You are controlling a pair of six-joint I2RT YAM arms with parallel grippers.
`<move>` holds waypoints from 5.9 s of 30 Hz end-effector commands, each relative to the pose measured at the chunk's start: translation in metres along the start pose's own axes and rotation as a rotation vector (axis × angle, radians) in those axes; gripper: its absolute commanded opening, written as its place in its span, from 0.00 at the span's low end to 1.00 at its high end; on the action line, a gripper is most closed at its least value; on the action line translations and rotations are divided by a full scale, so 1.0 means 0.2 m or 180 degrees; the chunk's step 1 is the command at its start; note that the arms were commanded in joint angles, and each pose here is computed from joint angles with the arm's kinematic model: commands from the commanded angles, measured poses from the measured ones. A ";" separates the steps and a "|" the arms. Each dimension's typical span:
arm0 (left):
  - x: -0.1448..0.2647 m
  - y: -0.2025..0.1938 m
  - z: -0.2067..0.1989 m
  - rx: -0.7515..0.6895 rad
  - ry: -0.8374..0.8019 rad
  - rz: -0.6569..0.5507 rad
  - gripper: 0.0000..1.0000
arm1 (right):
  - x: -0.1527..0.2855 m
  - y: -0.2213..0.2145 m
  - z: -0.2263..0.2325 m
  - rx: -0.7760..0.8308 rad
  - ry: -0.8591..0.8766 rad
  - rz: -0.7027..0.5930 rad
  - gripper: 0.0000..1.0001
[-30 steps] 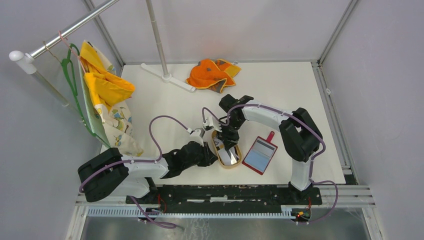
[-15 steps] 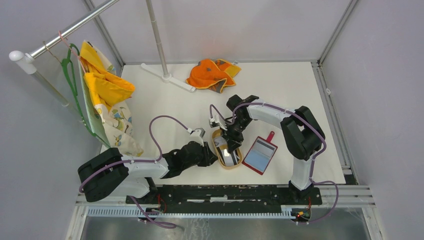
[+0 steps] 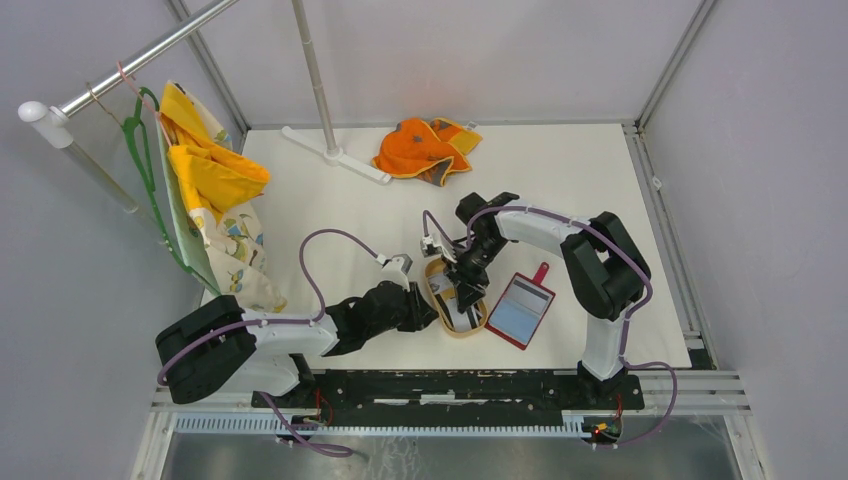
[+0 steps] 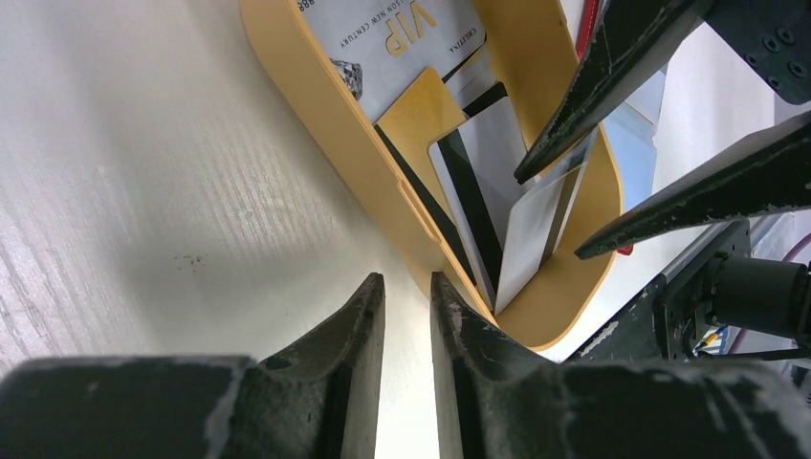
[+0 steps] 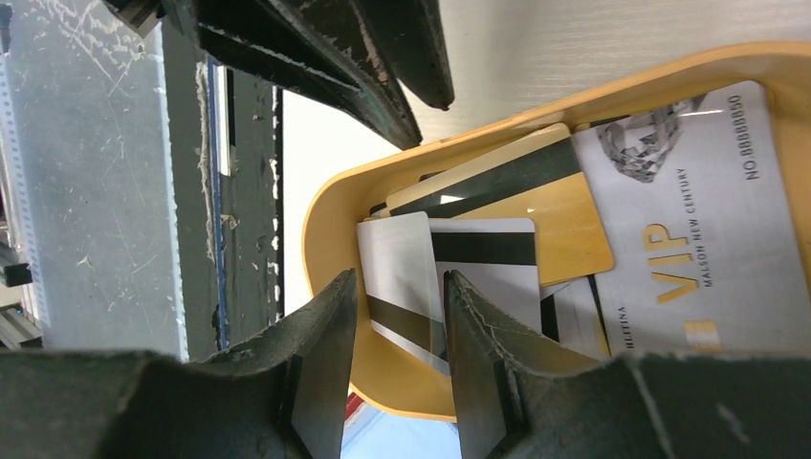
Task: Put the credit cards into the card holder
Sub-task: Pick up the credit card from the storage box.
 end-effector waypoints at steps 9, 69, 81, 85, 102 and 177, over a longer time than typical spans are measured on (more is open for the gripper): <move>0.02 0.10 -0.06 -0.0053 -0.0074 -0.0253 0.32 | 0.00 -0.06 0.03 0.0121 0.0126 0.0049 0.35; 0.21 0.48 -0.19 0.0238 -0.1055 -0.0737 0.53 | 0.23 0.00 0.11 -0.2116 0.1672 -0.1598 0.02; 0.18 0.44 -0.26 0.0420 -0.1643 -0.0553 0.37 | 0.24 0.01 0.12 -0.2011 0.1654 -0.1595 0.02; 0.15 0.44 -0.30 0.0441 -0.1874 -0.0486 0.25 | 0.25 0.01 0.12 -0.1959 0.1651 -0.1596 0.02; 0.36 0.56 -0.34 0.1378 -0.2385 -0.0518 0.02 | 0.62 0.10 0.22 -0.0490 0.0662 -0.2161 0.98; 0.33 0.77 -0.73 0.0156 -0.2609 -0.2252 0.12 | 0.74 -0.14 0.78 0.0106 0.0480 -0.3771 0.00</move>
Point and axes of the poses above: each gripper's point midway between its finger pads, its own x axis back along the fingers, its own z axis along the line the jaws close on, y = z × x, the point moved 8 cm from there along x, back along the fingers, and after that the axes turned 13 degrees about -x, right-handed, at the moved point
